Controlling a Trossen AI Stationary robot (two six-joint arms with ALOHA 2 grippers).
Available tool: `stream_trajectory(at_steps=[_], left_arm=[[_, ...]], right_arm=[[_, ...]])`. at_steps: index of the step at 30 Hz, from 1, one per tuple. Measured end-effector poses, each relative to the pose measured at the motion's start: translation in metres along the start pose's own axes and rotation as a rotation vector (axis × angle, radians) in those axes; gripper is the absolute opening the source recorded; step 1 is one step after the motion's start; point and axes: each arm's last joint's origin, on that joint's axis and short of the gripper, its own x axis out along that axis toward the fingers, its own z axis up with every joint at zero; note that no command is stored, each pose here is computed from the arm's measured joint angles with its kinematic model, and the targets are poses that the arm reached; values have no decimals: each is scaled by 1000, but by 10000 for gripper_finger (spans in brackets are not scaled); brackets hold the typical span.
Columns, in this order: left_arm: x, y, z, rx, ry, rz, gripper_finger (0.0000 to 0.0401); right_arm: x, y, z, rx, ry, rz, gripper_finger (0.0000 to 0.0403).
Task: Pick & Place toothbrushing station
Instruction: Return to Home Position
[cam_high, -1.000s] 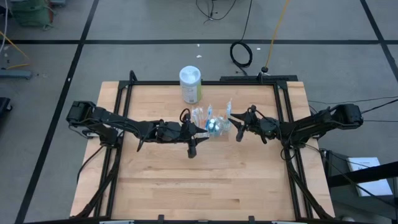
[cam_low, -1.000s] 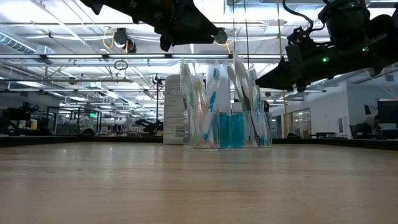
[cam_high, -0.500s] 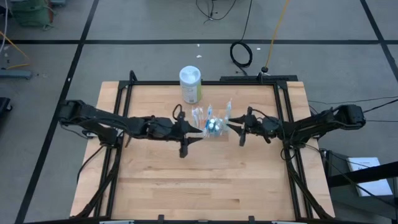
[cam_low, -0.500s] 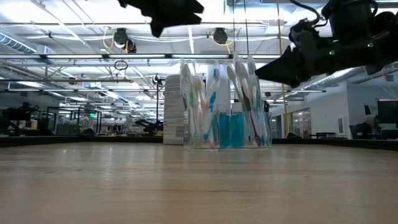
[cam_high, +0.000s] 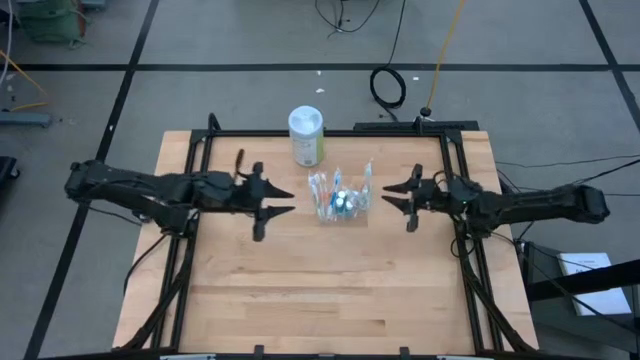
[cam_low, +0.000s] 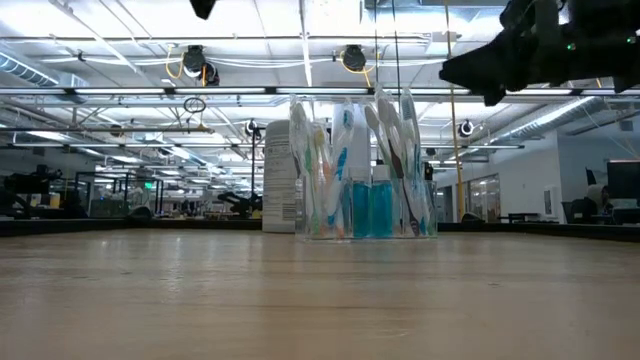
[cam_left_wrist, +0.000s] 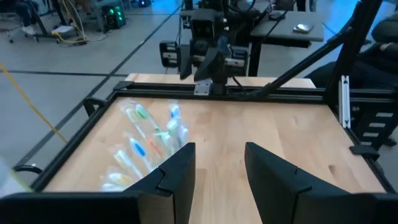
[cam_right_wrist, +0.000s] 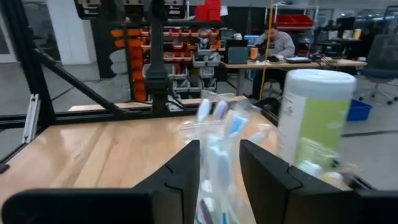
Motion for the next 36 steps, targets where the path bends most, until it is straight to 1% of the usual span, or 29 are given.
stream_trajectory(at_steps=[2, 5, 9, 13, 17, 21, 23, 28, 32, 36], left_arm=[[-11, 2, 3, 12, -9, -1, 145], [-29, 6, 9, 6, -55, -3, 145], [-54, 11, 13, 6, -90, -4, 145], [-82, 17, 14, 19, -113, -4, 145], [-105, 22, 10, 64, -147, 0, 145], [-117, 25, -6, 82, -167, 2, 145], [-122, 27, -19, 84, -171, 3, 145], [-135, 31, -50, 90, -216, 6, 145], [-145, 34, -70, 84, -274, 8, 145], [-156, 37, -85, 94, -340, 14, 145]], right_arm=[[-6, -2, 7, 8, 10, -7, 105], [-13, -2, 22, 11, 19, 21, 105], [-19, -2, 47, 8, 20, 31, 105], [-26, -2, 68, 34, 67, 29, 105], [-33, -2, 80, 34, 100, 28, 105], [-43, -2, 81, 18, 111, 39, 105], [-49, -2, 81, 15, 119, 58, 105], [-63, -2, 83, 23, 86, 81, 105], [-70, -3, 79, 32, 62, 81, 105], [-78, -3, 71, 32, 39, 82, 105]])
